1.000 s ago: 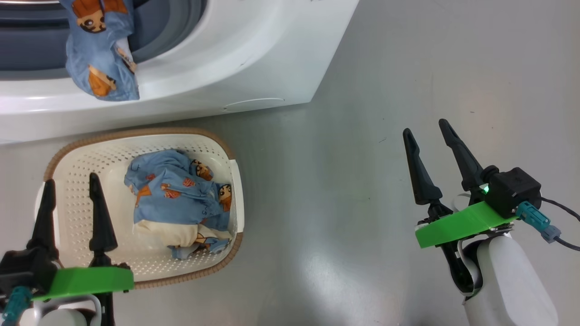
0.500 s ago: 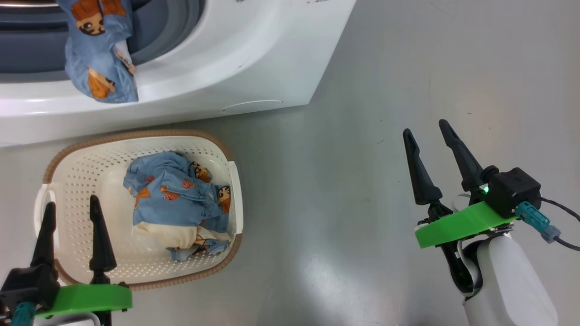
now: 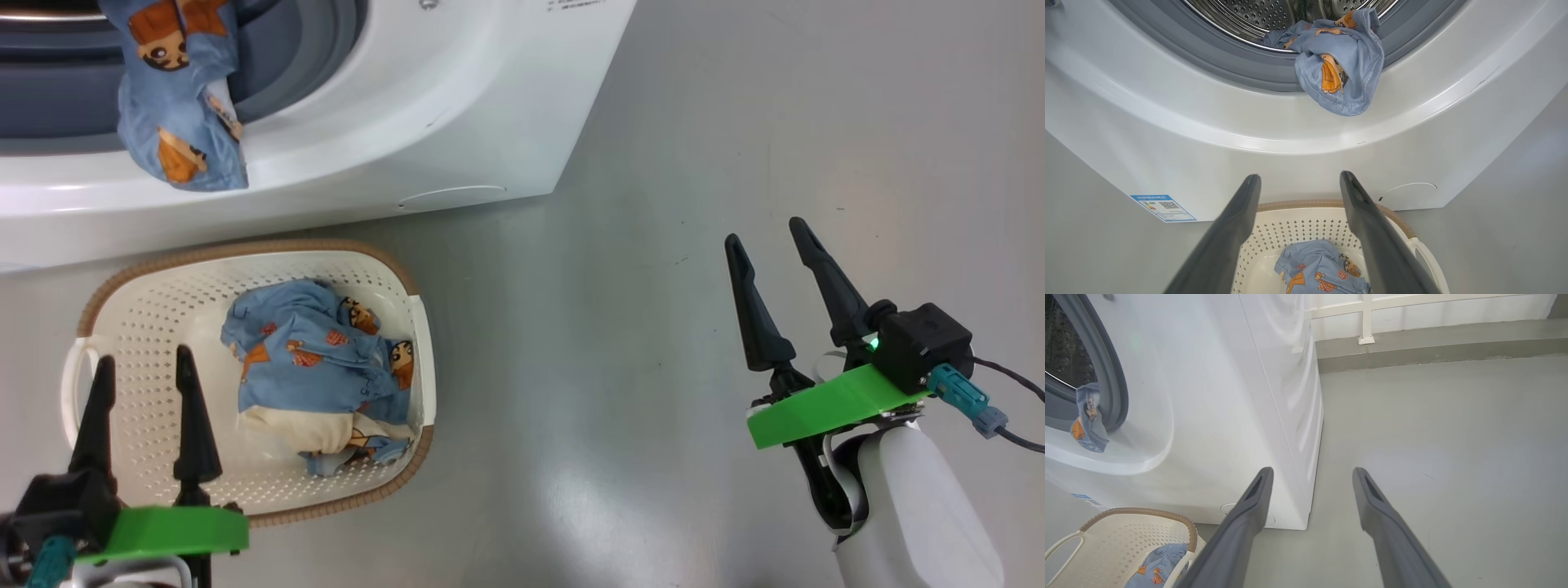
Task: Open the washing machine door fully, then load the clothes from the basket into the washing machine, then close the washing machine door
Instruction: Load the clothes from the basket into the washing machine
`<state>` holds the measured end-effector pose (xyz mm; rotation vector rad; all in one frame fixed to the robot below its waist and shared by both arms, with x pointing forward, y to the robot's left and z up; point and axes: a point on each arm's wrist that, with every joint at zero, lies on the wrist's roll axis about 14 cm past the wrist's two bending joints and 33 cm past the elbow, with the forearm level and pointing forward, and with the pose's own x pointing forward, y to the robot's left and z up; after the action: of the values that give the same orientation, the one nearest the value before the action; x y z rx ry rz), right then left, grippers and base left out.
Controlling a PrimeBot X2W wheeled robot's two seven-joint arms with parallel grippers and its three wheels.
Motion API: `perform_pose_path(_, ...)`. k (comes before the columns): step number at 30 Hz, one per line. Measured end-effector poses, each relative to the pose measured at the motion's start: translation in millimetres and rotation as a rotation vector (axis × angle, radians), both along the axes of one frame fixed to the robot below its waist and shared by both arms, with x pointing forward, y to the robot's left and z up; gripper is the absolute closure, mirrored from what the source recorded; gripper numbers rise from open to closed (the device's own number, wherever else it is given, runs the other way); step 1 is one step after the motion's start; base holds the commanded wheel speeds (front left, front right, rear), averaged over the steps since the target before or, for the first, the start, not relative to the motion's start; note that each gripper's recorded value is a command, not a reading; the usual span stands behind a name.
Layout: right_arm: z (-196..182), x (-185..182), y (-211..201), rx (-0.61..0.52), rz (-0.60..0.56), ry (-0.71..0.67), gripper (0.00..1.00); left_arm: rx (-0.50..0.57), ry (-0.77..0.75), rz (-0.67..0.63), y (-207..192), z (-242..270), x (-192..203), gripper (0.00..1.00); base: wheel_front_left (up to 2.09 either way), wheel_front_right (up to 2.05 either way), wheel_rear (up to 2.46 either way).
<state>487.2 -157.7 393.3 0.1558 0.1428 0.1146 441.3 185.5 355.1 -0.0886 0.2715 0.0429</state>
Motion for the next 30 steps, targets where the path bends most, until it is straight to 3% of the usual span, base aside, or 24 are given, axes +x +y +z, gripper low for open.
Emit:
perform_pose_path(16, 4.6, -4.0, -1.5, 0.000, -0.001, -0.003, 0.00, -0.037, -0.205, -0.114, -31.6, 55.3, 80.2, 0.00, 0.00, 0.00, 0.00)
perform_pose_path(30, -0.3, -5.7, -5.8, -0.001, -0.012, 0.011, 0.00, -0.137, -0.070, -0.171, -51.0, 50.5, 125.7, 0.00, 0.00, 0.00, 0.00)
